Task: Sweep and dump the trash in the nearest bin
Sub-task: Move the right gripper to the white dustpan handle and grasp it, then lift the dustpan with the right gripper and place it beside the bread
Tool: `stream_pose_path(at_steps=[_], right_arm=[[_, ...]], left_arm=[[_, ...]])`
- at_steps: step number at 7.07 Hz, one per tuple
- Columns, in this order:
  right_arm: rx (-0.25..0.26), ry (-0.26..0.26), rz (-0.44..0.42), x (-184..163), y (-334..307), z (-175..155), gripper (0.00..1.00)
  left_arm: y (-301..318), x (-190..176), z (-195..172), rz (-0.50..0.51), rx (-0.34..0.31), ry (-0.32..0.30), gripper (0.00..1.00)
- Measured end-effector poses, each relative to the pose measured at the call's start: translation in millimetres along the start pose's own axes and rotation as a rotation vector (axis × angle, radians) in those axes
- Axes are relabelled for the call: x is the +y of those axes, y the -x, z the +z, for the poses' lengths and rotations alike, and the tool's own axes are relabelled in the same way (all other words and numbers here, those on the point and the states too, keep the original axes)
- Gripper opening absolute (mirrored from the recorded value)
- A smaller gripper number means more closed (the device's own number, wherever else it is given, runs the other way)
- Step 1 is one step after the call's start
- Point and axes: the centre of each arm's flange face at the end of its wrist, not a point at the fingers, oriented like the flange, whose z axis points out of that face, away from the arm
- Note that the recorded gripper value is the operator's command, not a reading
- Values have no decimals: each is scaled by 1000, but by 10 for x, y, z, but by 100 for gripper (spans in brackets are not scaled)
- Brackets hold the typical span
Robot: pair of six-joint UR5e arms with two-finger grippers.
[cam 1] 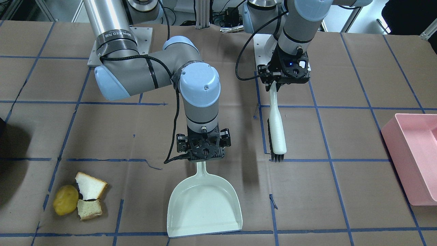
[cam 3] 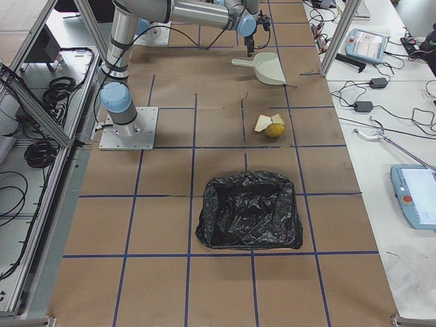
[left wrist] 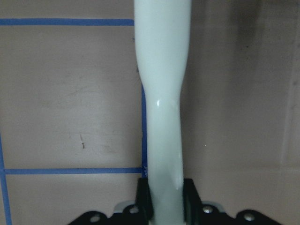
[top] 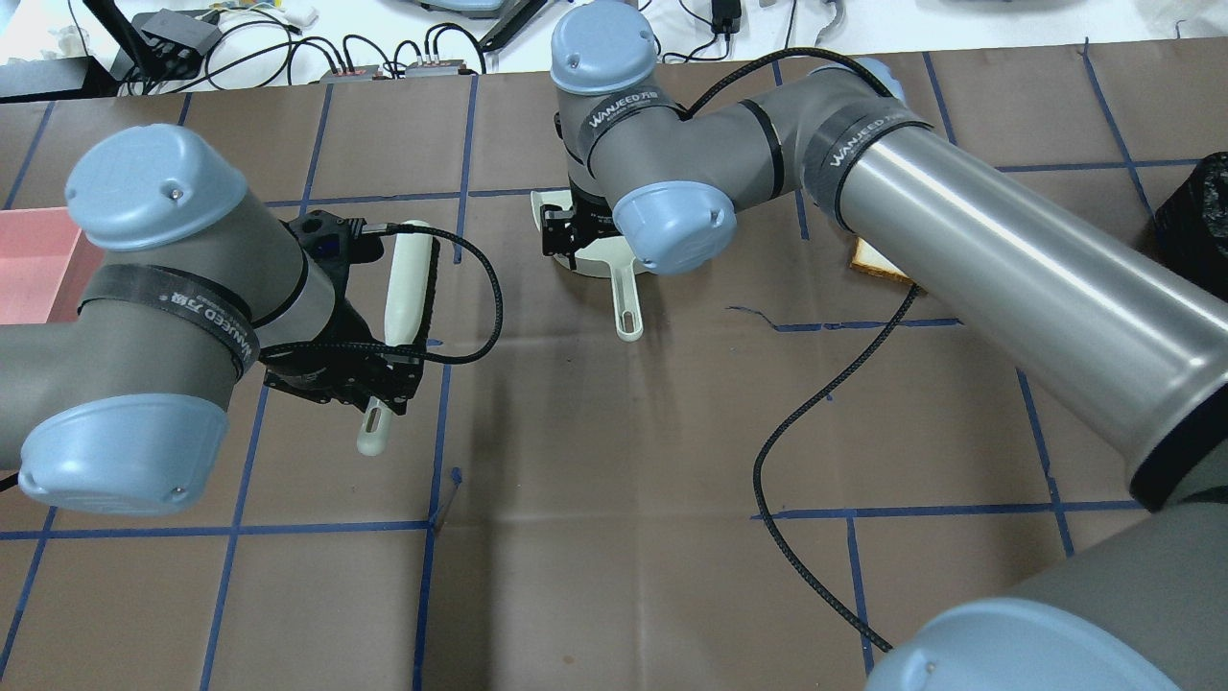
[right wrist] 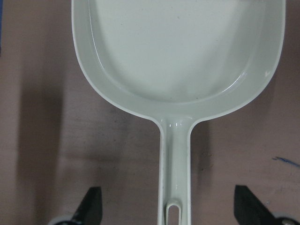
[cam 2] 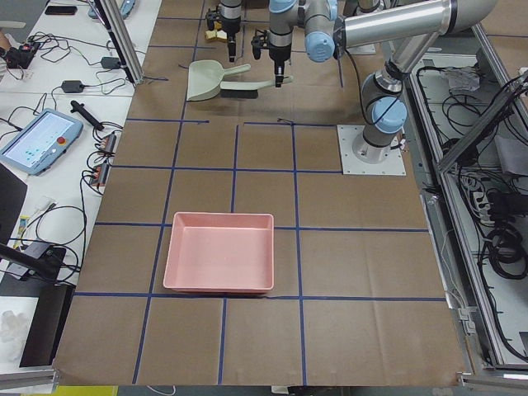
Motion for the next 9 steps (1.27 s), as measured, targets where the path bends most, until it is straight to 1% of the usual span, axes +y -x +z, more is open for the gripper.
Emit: stream_pose_path(at_steps=[2,3,5,6,8,9], right_arm=[[15,24,-5,26,-21,167,100],[26,34,-5,27,-32,302,100],[27,20,-4,-45,-14,588,100],[29,22,-1,-61,-9,696,100],[35,36,9,-37,-22,736,100],[36,41,24,-27,-30,736,98]], left_arm=[[3,9,15,7,-2,12,0],[3,11,16,7,-2,16,0],[6,20,23,5,-2,34,0],[8,23,29,4,-2,40,0],[10,10,44,3,-3,47,0],[10,5,52,3,-3,49,0]])
